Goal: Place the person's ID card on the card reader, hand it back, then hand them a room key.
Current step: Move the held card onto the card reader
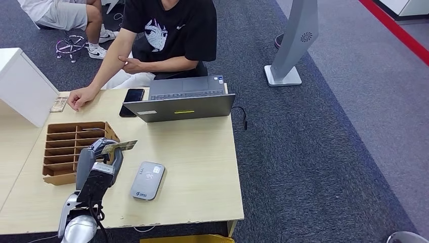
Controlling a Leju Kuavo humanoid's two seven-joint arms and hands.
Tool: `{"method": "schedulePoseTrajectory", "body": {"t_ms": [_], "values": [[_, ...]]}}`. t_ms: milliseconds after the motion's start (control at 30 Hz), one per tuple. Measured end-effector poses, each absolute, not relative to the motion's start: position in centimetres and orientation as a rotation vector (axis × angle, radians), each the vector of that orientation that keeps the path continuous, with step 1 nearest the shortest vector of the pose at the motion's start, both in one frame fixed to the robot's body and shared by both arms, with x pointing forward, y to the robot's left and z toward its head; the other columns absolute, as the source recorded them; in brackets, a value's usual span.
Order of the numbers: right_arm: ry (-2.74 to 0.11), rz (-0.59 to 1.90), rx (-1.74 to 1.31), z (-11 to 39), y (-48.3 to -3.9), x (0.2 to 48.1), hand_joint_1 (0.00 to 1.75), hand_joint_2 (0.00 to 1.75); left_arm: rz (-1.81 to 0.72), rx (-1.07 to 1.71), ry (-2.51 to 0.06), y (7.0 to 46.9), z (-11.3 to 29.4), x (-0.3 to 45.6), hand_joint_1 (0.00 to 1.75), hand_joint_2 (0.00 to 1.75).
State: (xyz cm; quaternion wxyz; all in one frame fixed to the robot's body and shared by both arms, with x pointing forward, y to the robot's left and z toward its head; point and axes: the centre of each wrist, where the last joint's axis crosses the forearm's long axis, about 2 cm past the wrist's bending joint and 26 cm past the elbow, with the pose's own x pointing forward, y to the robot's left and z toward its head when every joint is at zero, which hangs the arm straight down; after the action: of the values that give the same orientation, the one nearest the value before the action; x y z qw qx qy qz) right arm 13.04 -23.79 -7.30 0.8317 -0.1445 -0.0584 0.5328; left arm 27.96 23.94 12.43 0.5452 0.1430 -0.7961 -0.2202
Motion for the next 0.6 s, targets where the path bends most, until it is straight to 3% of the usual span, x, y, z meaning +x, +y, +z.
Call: {"method": "schedulePoseTrajectory", "body": {"t_ms": [600], "values": [[-0.124,1.131,-0.304,-7.3,-23.8,13.2,0.00,1.75,-0.610,0.336,-1.650,24.0,7.7,28.3,1.75,1.75]]}}
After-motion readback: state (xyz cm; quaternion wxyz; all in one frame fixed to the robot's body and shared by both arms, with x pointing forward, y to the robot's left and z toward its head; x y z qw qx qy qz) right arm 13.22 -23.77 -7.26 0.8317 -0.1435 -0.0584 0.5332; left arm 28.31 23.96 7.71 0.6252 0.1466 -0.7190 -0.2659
